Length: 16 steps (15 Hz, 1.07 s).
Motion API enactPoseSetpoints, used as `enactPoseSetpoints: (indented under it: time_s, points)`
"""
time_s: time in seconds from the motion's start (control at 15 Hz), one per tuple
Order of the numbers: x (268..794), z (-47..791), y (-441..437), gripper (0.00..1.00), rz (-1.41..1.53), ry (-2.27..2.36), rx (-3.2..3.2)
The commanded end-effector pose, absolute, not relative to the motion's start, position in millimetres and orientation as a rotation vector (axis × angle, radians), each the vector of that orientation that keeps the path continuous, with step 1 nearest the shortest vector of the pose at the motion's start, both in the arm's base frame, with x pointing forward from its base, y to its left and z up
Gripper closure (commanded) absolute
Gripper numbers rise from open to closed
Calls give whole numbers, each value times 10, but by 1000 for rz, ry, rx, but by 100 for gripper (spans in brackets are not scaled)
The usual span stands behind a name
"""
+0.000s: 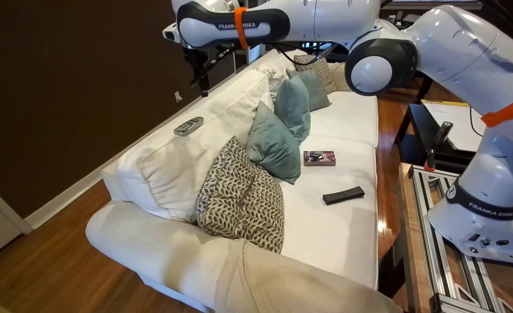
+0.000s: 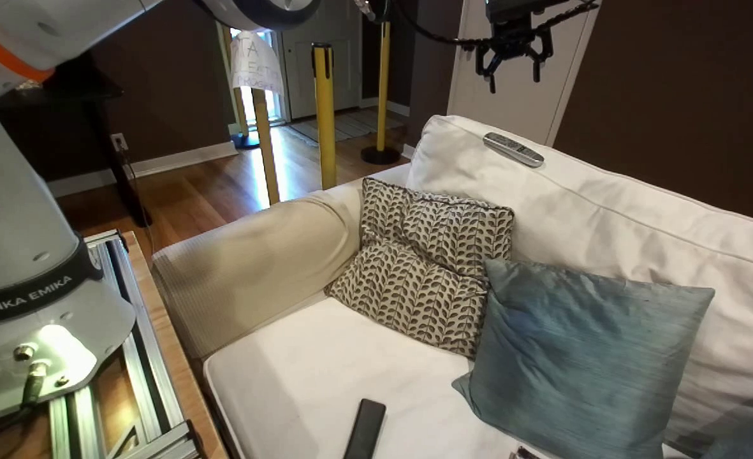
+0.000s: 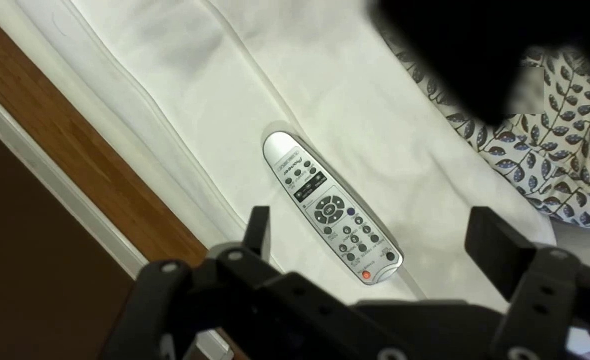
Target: Put the grey remote control on the backrest of the sofa.
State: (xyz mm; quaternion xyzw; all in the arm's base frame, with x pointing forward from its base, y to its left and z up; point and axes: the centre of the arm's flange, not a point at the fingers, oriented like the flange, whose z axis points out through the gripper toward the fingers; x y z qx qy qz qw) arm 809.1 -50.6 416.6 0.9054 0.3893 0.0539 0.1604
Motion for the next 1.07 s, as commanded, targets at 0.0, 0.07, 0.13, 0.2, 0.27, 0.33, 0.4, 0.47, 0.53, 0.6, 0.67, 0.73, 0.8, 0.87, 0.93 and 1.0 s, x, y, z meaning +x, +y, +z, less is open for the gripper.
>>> enactPoseSetpoints:
  time_s: [0.0,0.07,0.13,0.2,0.27,0.33,0.4,0.47,0.53,0.6,0.67,0.73,0.8,0.87,0.93,1.0]
  points:
    - [7803,4158,-470,0,126,1051,2631]
    - [8085,4177,-501,0,155,1086,2600]
    - [8084,4182,-502,0,157,1075,2605]
    - [8084,4185,-502,0,158,1071,2607]
    - [8083,4186,-502,0,159,1069,2607]
    - [8083,4186,-502,0,159,1069,2608]
    - [8083,4186,-502,0,159,1068,2608]
    - [8083,4186,-502,0,159,1068,2608]
    - [8083,4186,-502,0,159,1068,2608]
    - [8083,4186,-502,0,159,1068,2608]
    - [8083,4186,-502,0,159,1068,2608]
    - [8083,4186,-502,0,159,1068,2608]
    - [8083,4186,-502,0,159,1068,2608]
    - [8083,4186,-502,0,159,1068,2608]
    - [8083,4186,-502,0,159,1067,2608]
    - [8083,4185,-502,0,159,1067,2608]
